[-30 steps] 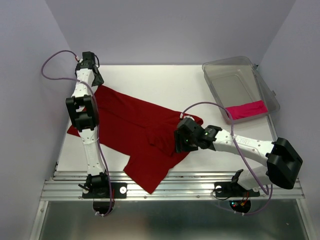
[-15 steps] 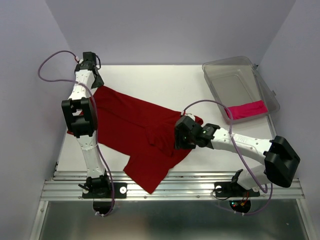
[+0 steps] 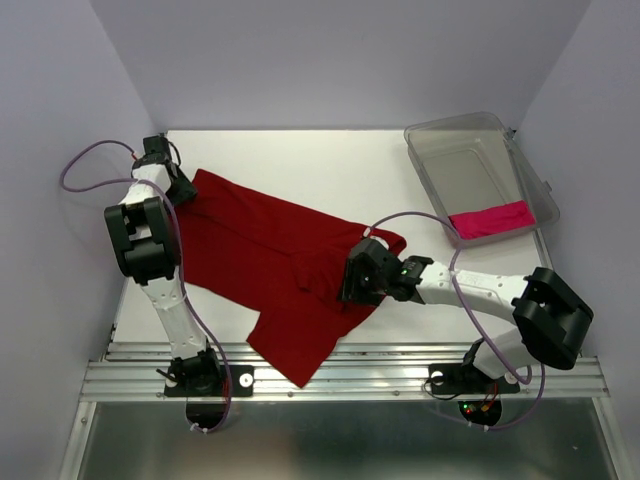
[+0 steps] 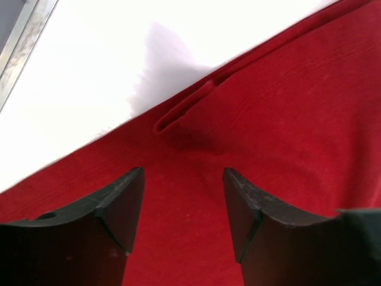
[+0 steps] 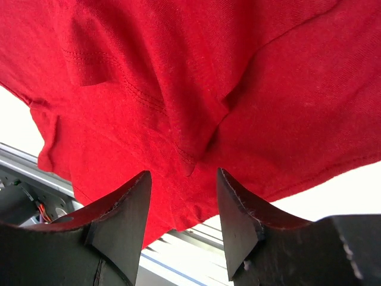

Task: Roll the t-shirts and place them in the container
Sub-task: Fold the T-shirt at the center of the board.

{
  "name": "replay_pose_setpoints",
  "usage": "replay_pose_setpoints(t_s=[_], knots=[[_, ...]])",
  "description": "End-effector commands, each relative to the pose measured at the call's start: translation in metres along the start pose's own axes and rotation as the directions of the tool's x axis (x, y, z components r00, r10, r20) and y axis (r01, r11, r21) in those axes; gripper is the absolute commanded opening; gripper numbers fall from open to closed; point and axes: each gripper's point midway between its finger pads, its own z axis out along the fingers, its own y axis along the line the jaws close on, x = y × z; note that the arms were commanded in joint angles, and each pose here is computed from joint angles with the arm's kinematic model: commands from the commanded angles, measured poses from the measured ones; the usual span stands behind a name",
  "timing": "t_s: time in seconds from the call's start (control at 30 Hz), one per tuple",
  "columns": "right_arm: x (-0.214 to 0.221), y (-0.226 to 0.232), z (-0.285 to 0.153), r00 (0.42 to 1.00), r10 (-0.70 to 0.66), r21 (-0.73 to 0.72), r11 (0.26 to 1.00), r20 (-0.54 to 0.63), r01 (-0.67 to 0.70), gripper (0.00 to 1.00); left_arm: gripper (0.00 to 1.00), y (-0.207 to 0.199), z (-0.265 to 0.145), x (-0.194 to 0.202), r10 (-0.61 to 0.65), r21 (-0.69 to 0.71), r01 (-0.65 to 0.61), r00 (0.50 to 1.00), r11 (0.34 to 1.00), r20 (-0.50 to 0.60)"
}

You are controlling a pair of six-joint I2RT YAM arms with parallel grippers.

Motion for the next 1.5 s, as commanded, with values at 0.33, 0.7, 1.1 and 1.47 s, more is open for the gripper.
replay_pose_setpoints(t_s=[0.33, 0.7, 1.1, 1.47], knots=[[-0.002, 0.01, 0.003, 1.0, -0.003, -0.047, 0.999, 0.021, 0.004, 0.53, 0.62, -0.004, -0.008, -0.036, -0.033, -0.016, 0.036, 0.99, 0.999, 0.136], [0.004, 0.004, 0.009, 1.0, 0.002, -0.028, 1.0, 0.002, -0.002, 0.57, 0.26, -0.003, 0.006, -0.028, 0.01, -0.084, 0.001, 0.992, 0.996, 0.127], [0.0, 0.006, 0.029, 1.0, -0.002, -0.002, 1.0, 0.005, 0.002, 0.27, 0.0, -0.01, 0.005, -0.032, 0.026, -0.067, -0.017, 0.991, 0.998, 0.128], [-0.014, 0.004, 0.0, 0.994, 0.019, -0.037, 0.999, 0.104, -0.016, 0.01, 0.0, -0.009, 0.002, -0.033, 0.034, -0.069, -0.025, 0.992, 0.997, 0.124]])
